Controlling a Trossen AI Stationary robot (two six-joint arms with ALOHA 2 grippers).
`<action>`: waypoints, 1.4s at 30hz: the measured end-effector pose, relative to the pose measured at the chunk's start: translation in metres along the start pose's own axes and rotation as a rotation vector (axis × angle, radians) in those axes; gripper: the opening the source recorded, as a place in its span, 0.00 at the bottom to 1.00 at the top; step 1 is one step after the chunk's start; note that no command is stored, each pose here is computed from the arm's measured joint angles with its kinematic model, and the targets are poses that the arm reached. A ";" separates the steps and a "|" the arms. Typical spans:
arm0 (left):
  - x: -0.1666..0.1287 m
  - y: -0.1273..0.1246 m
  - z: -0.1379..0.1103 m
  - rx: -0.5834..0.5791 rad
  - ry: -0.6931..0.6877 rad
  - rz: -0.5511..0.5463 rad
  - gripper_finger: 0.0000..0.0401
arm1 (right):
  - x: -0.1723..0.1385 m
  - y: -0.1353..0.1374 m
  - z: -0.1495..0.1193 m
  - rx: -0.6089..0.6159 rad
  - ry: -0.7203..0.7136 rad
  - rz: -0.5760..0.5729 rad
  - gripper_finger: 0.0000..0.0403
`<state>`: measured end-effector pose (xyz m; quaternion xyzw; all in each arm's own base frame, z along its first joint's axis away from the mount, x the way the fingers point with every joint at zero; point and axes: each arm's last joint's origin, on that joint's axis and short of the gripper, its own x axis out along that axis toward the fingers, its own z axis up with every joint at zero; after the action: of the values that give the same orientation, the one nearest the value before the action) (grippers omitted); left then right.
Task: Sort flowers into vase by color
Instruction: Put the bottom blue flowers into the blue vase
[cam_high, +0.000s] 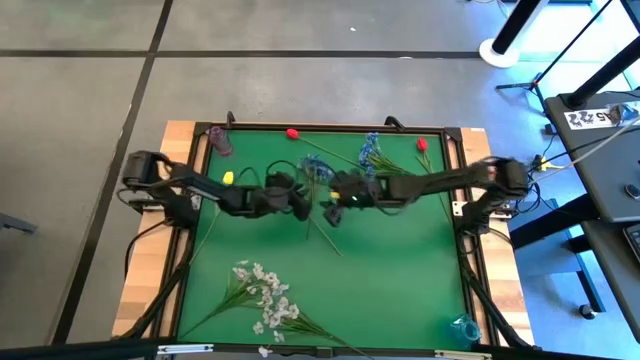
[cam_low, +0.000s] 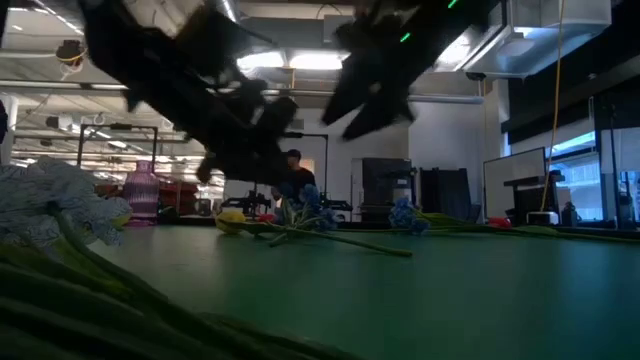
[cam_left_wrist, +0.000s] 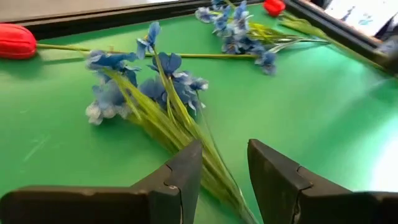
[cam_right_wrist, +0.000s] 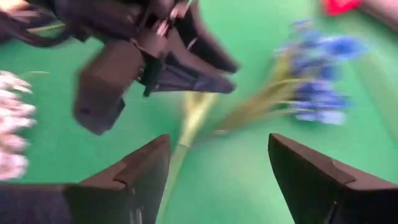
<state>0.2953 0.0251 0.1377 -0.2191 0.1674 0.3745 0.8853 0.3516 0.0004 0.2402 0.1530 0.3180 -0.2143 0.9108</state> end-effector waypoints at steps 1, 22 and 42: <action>0.006 -0.001 0.000 -0.013 0.007 0.006 0.31 | -0.011 0.002 -0.001 -0.018 -0.013 -0.045 0.67; 0.077 0.004 -0.024 -0.013 0.107 0.120 0.30 | -0.054 0.024 -0.020 -0.134 -0.052 -0.186 0.67; -0.044 0.019 0.117 0.017 -0.431 0.174 0.01 | -0.081 0.057 -0.059 -0.250 -0.098 -0.209 0.67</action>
<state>0.2674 0.0715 0.2522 -0.1111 -0.0041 0.4863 0.8667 0.2918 0.0978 0.2567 -0.0057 0.3116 -0.2737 0.9099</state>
